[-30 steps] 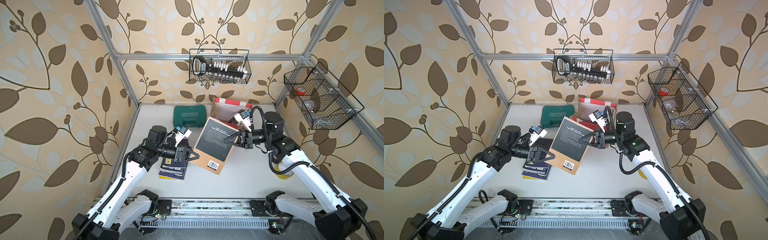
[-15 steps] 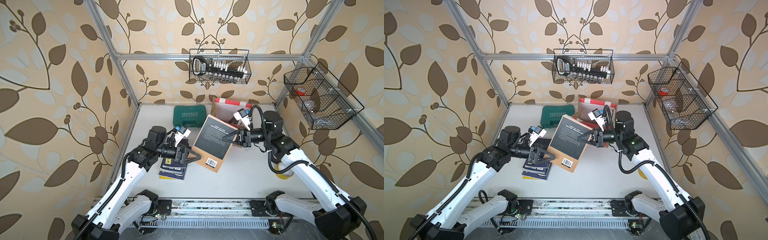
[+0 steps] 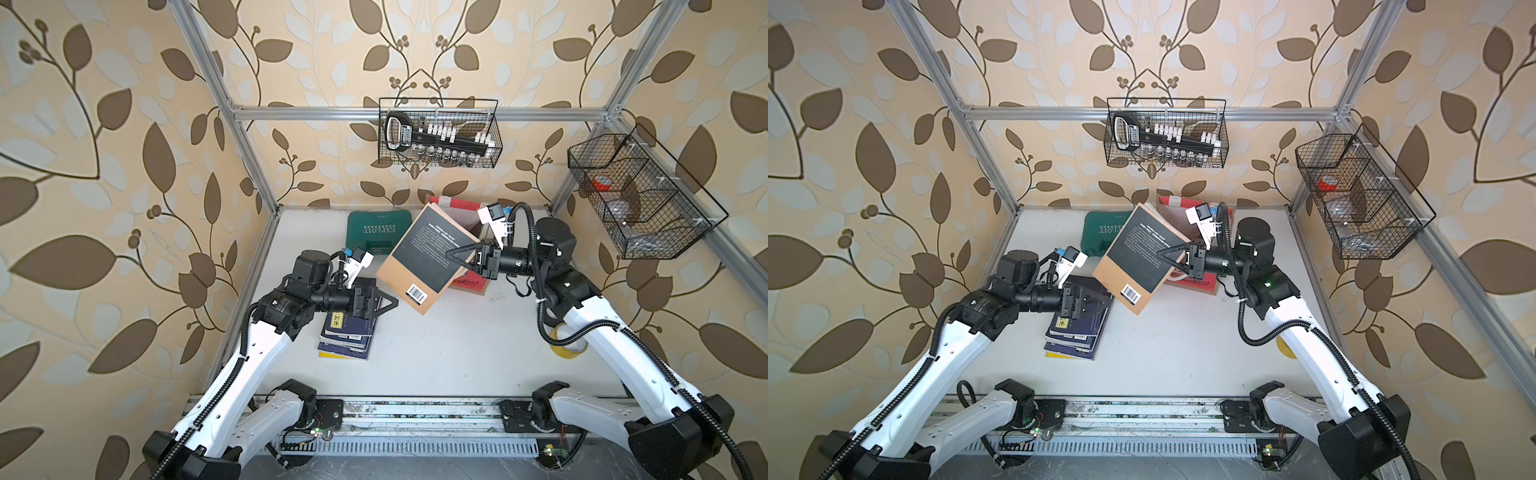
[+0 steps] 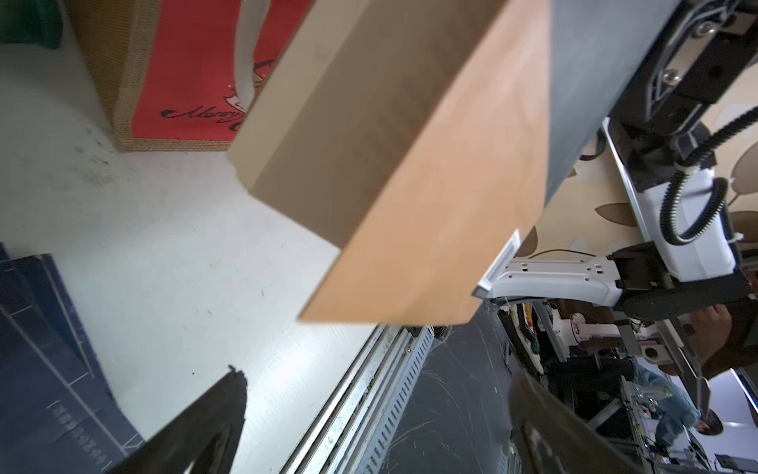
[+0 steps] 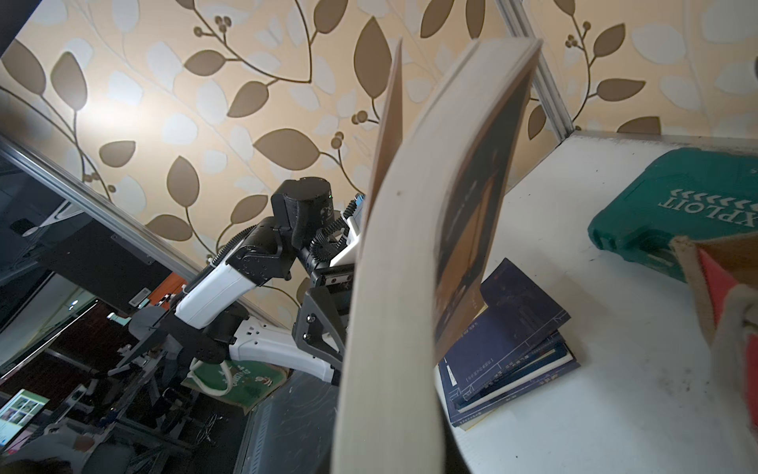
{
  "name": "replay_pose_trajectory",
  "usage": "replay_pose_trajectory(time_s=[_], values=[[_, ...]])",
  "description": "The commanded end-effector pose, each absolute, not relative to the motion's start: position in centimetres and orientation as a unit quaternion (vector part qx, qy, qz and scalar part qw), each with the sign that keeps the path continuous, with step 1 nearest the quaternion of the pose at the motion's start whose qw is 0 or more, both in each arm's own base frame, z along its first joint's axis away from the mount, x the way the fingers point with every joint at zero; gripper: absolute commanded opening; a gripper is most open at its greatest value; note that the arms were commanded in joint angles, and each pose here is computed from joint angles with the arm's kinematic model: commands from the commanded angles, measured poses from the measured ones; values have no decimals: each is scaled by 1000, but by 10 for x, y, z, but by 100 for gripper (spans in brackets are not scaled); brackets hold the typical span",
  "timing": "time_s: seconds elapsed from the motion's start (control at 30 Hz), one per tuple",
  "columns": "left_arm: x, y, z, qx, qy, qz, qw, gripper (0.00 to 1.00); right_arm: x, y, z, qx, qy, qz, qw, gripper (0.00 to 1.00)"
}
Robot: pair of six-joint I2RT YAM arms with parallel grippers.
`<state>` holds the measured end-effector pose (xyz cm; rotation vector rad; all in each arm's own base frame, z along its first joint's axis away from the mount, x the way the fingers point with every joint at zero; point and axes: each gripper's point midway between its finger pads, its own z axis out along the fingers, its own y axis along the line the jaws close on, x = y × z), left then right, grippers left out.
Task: Put the books into the canvas bag
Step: Pick up the book from the book, then place the book in the canvas bag.
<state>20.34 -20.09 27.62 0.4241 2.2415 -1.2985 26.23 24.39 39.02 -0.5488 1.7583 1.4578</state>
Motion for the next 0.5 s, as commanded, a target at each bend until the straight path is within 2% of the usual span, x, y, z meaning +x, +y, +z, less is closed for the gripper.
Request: replay_pose_trajectory(time_s=[0.0,0.23,0.47], values=[[218,-190,286,138,831,-453,291,99,274,238,430,-209,660,558,458,0],[242,-169,264,78,870,-387,296,99,322,206,437,-103,698,456,543,0],[250,-164,255,58,877,-384,282,99,368,161,436,11,719,339,607,0]])
